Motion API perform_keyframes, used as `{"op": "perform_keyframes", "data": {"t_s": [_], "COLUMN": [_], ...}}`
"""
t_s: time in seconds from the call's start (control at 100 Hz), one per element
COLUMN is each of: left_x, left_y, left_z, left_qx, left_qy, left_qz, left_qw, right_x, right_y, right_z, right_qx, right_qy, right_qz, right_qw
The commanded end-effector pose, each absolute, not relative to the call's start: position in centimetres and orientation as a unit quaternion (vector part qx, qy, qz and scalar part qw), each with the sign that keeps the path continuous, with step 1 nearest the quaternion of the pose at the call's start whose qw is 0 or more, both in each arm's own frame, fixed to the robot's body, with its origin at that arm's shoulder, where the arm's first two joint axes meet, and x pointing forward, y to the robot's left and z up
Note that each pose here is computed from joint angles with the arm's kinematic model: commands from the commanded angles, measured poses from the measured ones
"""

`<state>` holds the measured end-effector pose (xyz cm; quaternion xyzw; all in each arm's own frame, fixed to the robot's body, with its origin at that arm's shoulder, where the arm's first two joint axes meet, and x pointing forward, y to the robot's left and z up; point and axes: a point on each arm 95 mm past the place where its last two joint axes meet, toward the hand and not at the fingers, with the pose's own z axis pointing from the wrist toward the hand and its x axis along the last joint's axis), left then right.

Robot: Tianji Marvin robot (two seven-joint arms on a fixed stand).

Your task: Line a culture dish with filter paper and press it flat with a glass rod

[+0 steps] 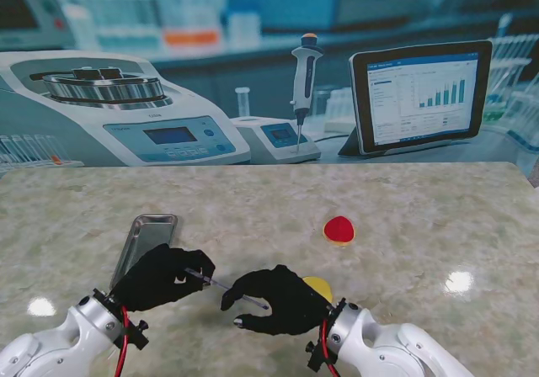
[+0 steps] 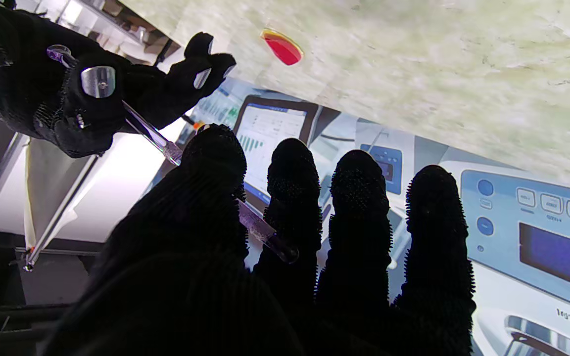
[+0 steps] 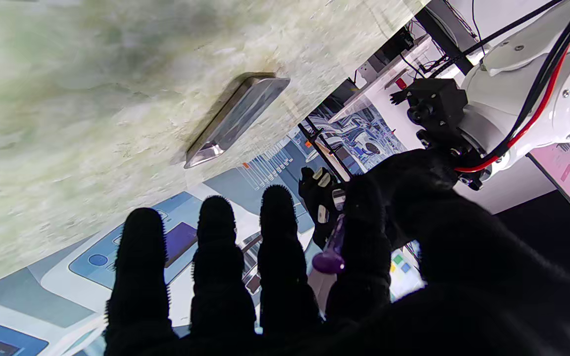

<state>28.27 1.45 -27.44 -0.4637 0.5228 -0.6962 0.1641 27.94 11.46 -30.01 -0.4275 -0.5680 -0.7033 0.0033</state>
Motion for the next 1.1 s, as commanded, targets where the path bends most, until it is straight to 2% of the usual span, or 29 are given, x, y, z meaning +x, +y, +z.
{"op": "perform_keyframes", "data": {"t_s": [0.0,1.09], "left_x": [28.1,28.0], "left_y": [1.1,0.4], "left_z": [-27.3,-27.3], "left_qx": [-0.463,-0.48], "left_qy": [0.523,0.513], "left_qz": [-0.697,-0.698], "left_qw": [0.16,0.137], "right_x": [27.8,28.4], "right_y": [11.6,12.6], "right_z": [-30.3,-31.0], "right_qx": [-0.43,-0.449], "right_qy": [-0.569,-0.495], "right_qz": [-0.701,-0.743], "right_qw": [0.009,0.045]}}
